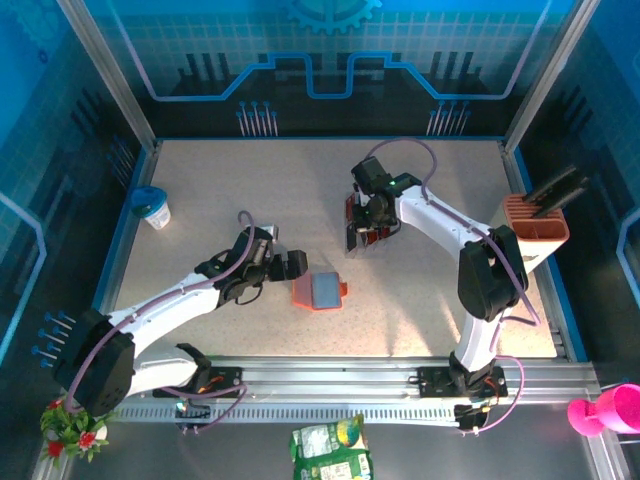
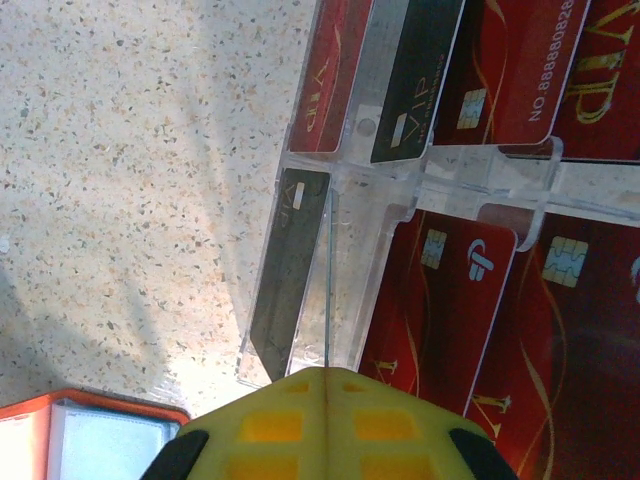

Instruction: Put the credit cards into the card holder

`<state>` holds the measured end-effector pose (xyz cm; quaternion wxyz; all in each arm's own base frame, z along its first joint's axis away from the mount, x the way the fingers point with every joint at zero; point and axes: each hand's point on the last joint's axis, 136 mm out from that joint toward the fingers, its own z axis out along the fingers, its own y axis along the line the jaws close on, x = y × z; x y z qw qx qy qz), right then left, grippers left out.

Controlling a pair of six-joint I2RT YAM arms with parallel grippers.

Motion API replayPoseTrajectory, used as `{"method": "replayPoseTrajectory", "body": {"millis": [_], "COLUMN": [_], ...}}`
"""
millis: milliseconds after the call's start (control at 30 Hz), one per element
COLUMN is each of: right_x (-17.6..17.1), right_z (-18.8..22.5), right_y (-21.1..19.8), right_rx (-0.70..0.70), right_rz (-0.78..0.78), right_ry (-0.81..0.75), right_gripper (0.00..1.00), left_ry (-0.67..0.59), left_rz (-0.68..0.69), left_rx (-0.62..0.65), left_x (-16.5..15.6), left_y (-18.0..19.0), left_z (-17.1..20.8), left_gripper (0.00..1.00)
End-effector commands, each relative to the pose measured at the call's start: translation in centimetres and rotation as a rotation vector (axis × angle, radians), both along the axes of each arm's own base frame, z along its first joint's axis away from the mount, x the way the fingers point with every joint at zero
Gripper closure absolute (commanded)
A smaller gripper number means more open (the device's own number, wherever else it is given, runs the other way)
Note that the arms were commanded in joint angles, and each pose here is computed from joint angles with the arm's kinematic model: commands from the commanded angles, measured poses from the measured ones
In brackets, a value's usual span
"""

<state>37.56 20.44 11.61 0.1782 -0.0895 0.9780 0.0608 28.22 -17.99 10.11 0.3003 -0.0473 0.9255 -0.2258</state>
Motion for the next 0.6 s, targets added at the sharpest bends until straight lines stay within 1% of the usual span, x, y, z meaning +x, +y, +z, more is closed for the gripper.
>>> {"method": "replayPoseTrajectory", "body": {"millis": [0, 433, 467, 500, 567], "right_x": [-0.1, -0.5, -0.5, -0.5, -0.6], "right_z": [-0.3, -3.0, -3.1, -3.1, -3.2], "right_y": [0.2, 0.9, 0.8, 0.9, 1.0], "right_rx": [-0.045, -0.109, -0.114, -0.117, -0.120], "right_rz": [0.017, 0.044, 0.046, 0.046, 0.050], "right_ry": [0.010, 0.056, 0.058, 0.058, 0.058], "right_gripper": [1.00, 1.00, 0.98, 0.92, 0.85], "left_ry": [0.004, 0.003, 0.003, 0.002, 0.004], "left_rz": [-0.029, -0.026, -0.029, -0.028, -0.027], "left_rx": [-0.005, -0.005, -0.005, -0.004, -0.003], "left_x": [-0.4, -0.3, -0.4, -0.3, -0.4], "left_y": [-0.5, -0.4, -0.4, -0.4, -0.4], "left_z": [-0.3, -0.3, -0.3, -0.3, -0.4], "left_gripper": [0.01, 0.01, 0.01, 0.01, 0.01]}}
